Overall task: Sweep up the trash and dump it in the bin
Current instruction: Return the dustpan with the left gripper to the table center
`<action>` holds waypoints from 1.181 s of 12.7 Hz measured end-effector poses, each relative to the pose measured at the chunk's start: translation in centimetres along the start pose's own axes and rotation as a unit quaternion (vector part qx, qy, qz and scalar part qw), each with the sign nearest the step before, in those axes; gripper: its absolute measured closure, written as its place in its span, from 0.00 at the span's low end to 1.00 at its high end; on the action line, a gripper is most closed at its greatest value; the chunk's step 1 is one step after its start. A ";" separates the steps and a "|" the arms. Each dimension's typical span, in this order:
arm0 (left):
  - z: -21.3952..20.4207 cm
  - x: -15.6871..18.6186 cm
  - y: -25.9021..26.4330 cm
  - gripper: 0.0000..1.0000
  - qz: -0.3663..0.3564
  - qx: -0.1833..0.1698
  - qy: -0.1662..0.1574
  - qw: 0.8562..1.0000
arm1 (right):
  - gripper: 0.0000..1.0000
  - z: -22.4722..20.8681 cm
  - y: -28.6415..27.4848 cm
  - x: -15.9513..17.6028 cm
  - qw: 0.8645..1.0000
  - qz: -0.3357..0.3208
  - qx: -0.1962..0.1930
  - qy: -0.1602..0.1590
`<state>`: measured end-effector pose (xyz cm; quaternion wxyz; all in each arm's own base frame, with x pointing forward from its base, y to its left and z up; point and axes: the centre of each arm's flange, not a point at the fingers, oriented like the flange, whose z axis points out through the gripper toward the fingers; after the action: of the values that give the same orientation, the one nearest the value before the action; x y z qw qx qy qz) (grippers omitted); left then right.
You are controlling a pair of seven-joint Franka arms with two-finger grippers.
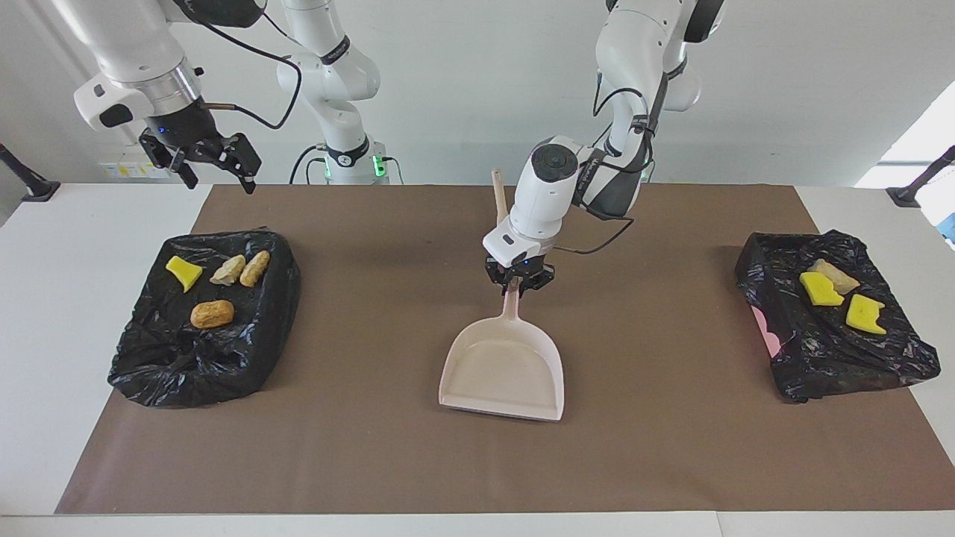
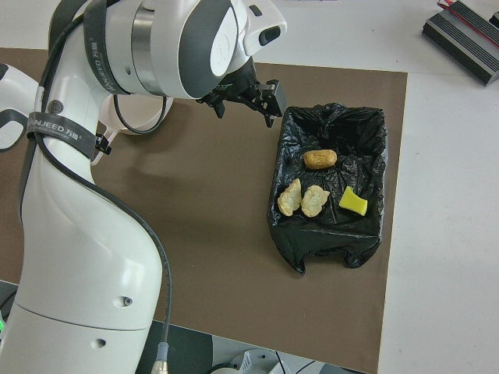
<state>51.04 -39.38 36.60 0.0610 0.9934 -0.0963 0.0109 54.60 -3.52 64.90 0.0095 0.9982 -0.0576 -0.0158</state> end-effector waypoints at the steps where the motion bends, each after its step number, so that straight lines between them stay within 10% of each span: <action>1: 0.7 -0.5 0.3 0.69 -0.002 0.000 -0.002 1.000 | 0.00 0.0 0.0 0.0 1.000 0.000 0.000 0.000; 7: 1.6 -0.7 0.7 0.69 -0.041 -0.002 0.000 0.999 | 0.00 0.0 -0.2 0.0 1.000 -0.001 0.000 -0.001; 13: -2.9 1.8 -6.6 0.01 -0.101 0.009 0.004 0.995 | 0.00 0.0 -0.2 0.0 1.000 -0.002 0.000 -0.001; 15: -5.9 2.1 -11.7 0.00 -0.113 0.021 -0.015 0.993 | 0.00 0.0 -0.2 0.0 1.000 -0.002 0.000 -0.001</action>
<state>55.31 -27.67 41.16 0.0399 0.9990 0.0159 -0.0090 54.60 -3.35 64.89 0.0095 0.9982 -0.0561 -0.0164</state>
